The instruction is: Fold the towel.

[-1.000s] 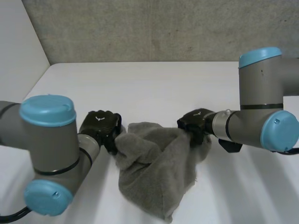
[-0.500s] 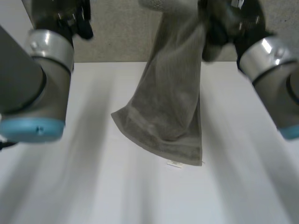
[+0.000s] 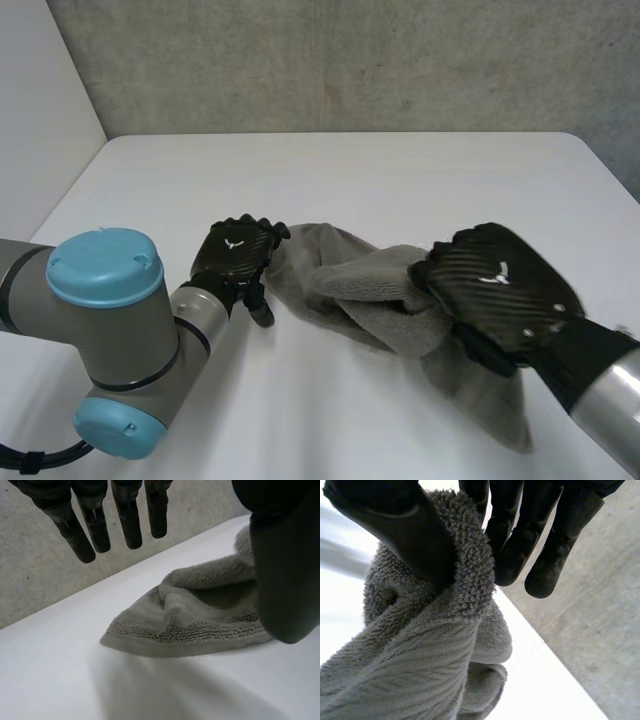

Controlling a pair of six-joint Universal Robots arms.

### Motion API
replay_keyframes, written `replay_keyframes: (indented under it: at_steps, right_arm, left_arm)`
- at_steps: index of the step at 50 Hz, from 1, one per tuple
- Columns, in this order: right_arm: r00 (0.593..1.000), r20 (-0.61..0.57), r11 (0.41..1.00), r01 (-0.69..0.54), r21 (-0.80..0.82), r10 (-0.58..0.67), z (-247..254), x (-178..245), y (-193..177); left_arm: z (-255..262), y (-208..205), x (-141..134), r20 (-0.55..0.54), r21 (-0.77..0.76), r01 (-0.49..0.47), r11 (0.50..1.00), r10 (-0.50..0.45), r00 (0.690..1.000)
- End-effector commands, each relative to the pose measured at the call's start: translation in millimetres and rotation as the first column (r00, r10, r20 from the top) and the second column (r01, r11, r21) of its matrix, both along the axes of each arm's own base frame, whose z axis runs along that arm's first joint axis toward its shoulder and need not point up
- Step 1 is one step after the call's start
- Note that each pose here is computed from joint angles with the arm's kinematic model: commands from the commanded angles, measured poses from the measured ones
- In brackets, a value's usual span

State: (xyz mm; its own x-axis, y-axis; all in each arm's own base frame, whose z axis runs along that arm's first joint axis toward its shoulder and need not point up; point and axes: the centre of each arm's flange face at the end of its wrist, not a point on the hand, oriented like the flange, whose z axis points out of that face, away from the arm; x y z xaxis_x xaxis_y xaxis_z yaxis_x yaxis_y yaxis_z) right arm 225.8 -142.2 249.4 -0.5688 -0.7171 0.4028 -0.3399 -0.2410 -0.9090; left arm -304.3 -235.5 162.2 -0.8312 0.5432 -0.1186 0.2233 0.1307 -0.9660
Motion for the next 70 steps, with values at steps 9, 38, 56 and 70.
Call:
replay_keyframes:
  at_steps: [9,38,56,70]
  right_arm:
    - [0.948,-0.21,0.971,0.229,-0.07,-0.239,12,-64,-23]
    - [0.962,-0.095,0.962,0.263,0.07,-0.256,3,-58,-100]
    - [0.984,-0.095,0.987,0.155,0.048,-0.15,-10,32,-112]
    - [0.976,-0.216,0.969,0.08,0.234,-0.028,-68,77,-121]
  left_arm:
    - [2,-2,-1,-0.007,-0.007,-0.003,1.0,0.002,1.0]
    - [22,-12,-10,-0.047,-0.069,-0.006,0.998,0.002,0.999]
    - [16,-44,-32,-0.059,-0.101,0.005,0.995,-0.011,0.998]
    - [-9,-81,-55,-0.007,-0.021,0.016,1.0,-0.016,1.0]
